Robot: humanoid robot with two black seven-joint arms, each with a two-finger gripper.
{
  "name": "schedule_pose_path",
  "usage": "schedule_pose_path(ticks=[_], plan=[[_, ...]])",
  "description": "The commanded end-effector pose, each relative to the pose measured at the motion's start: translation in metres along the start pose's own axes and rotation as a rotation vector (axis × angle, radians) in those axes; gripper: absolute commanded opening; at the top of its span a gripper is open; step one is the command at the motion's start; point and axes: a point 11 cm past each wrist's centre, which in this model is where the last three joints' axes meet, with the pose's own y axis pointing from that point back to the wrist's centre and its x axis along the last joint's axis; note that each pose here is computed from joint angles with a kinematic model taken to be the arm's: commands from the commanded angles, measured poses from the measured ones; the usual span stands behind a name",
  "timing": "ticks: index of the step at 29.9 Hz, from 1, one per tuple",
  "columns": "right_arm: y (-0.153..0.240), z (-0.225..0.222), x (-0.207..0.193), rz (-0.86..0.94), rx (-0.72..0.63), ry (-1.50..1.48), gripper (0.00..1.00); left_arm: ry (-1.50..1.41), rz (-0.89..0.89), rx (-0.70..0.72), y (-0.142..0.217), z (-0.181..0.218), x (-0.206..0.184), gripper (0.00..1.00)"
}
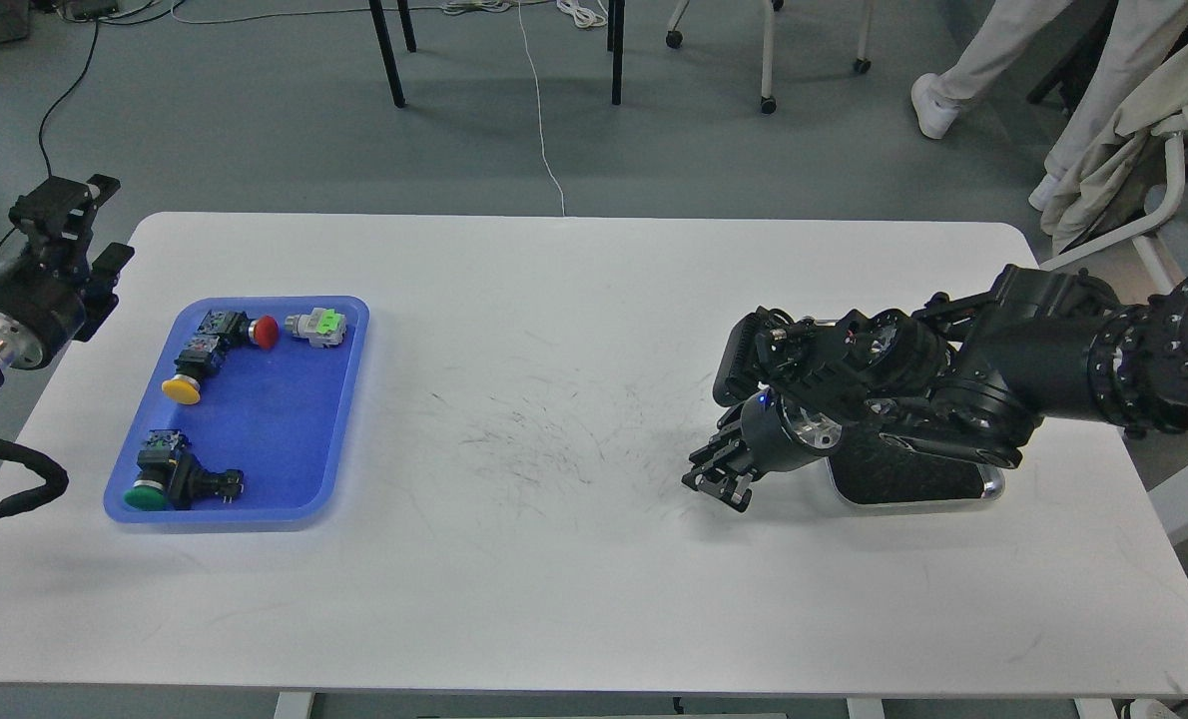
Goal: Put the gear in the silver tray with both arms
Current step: 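Close the right gripper on the black gear, then lift the gear and move the right gripper over the silver tray, then open the right gripper to drop the gear into the silver tray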
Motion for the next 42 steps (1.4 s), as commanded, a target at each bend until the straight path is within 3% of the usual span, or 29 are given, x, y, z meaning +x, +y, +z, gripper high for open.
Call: schedule_pose_path(ticks=[1, 8, 17, 24, 42], plan=[[0.015, 0.019, 0.004, 0.026, -0.053, -0.017, 0.04, -0.001, -0.001, 0.002, 0.0, -0.001, 0.0, 0.82], [0.07, 0.069, 0.001, 0.104, -0.196, -0.095, 0.01, -0.008, 0.006, 0.006, 0.003, -0.001, 0.005, 0.82], [0.114, 0.097, -0.078, 0.043, -0.303, -0.235, 0.02, -0.008, 0.007, 0.014, 0.005, -0.005, 0.005, 0.82], [0.104, 0.085, -0.127, -0.008, -0.278, -0.304, 0.02, -0.007, 0.008, 0.025, 0.007, -0.01, 0.004, 0.82], [0.092, 0.076, -0.132, -0.021, -0.247, -0.307, 0.05, -0.005, 0.009, 0.031, 0.009, -0.013, 0.004, 0.82]])
